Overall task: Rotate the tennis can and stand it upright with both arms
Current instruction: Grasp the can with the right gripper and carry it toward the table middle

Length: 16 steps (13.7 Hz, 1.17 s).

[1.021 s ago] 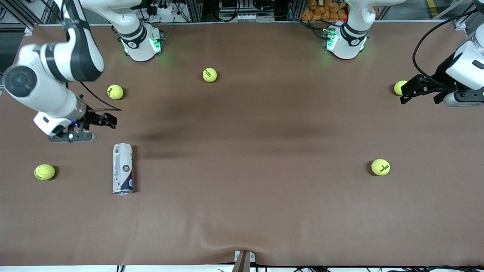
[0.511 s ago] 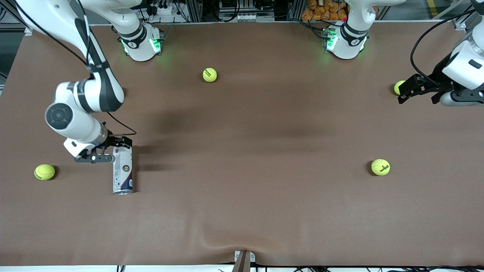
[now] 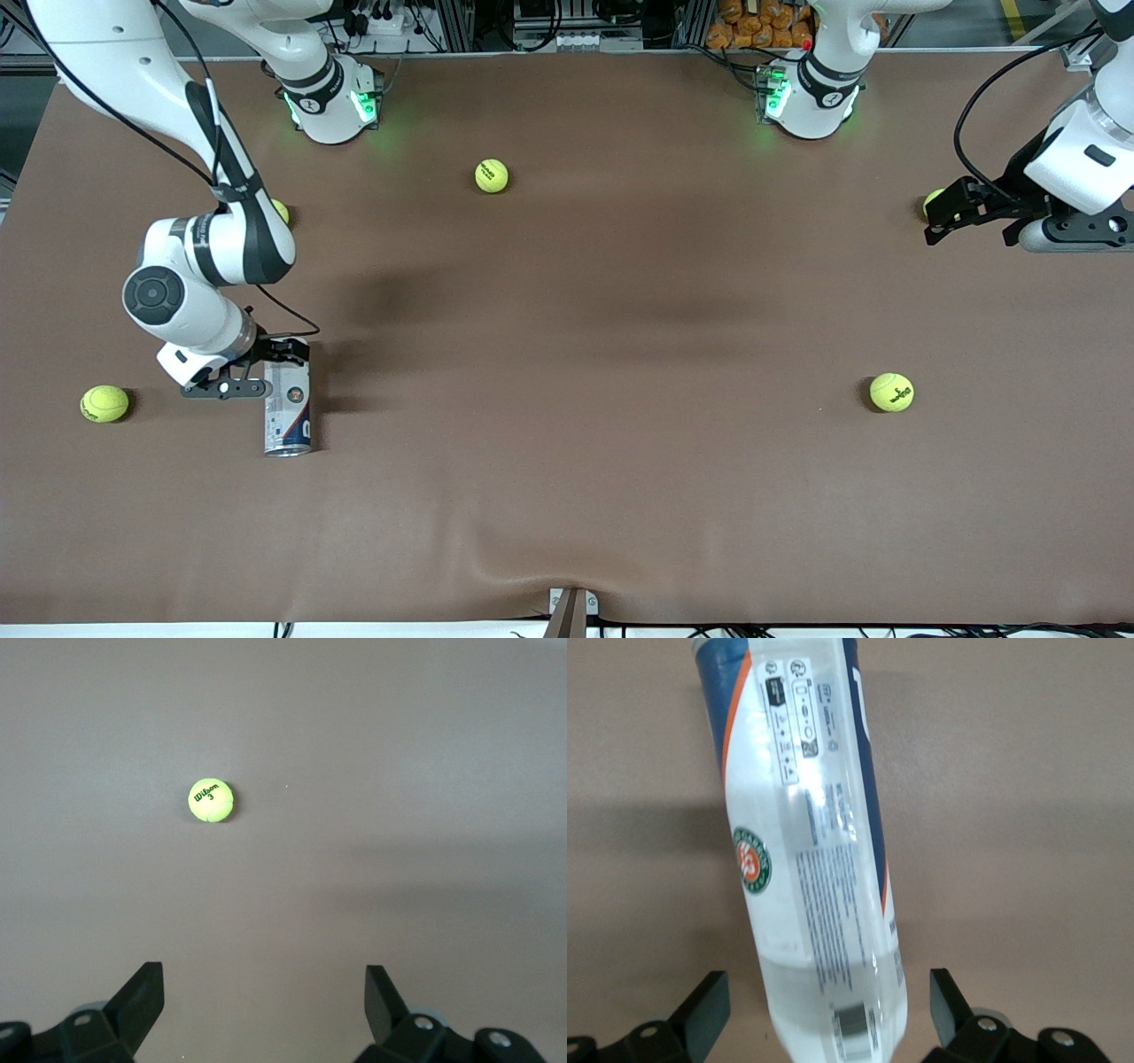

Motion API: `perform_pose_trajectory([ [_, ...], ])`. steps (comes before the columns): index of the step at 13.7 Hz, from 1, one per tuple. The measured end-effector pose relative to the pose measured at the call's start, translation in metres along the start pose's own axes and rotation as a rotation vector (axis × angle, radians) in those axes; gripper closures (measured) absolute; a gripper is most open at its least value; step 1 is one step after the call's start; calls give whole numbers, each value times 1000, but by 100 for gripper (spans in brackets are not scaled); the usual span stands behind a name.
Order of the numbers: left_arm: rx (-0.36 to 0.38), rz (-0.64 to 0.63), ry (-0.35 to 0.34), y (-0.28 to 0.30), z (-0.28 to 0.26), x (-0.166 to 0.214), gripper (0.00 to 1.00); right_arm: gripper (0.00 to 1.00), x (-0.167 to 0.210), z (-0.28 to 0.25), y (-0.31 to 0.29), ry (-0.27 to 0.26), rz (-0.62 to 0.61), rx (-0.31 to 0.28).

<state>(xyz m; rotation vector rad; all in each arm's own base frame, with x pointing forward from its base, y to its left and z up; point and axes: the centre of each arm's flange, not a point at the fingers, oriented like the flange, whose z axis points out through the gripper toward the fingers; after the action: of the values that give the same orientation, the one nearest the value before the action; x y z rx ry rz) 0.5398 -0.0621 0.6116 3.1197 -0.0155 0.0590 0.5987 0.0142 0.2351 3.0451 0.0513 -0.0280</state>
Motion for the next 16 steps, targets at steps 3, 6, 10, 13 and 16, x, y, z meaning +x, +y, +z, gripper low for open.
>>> perform_pose_trajectory([
  [3,0,-1,0,0,0,0,0,0,6,26,1,7,0,0],
  [6,0,-6,1,-3,0,0,0,4,15,34,2,11,-15,-14],
  [10,0,-2,-2,-1,1,1,0,34,22,30,-1,21,-30,-22],
  [13,0,-2,-4,-1,2,1,0,35,25,24,-26,35,-97,-32],
  [16,0,-6,-5,-3,3,2,0,35,34,-10,-96,46,-221,-56],
])
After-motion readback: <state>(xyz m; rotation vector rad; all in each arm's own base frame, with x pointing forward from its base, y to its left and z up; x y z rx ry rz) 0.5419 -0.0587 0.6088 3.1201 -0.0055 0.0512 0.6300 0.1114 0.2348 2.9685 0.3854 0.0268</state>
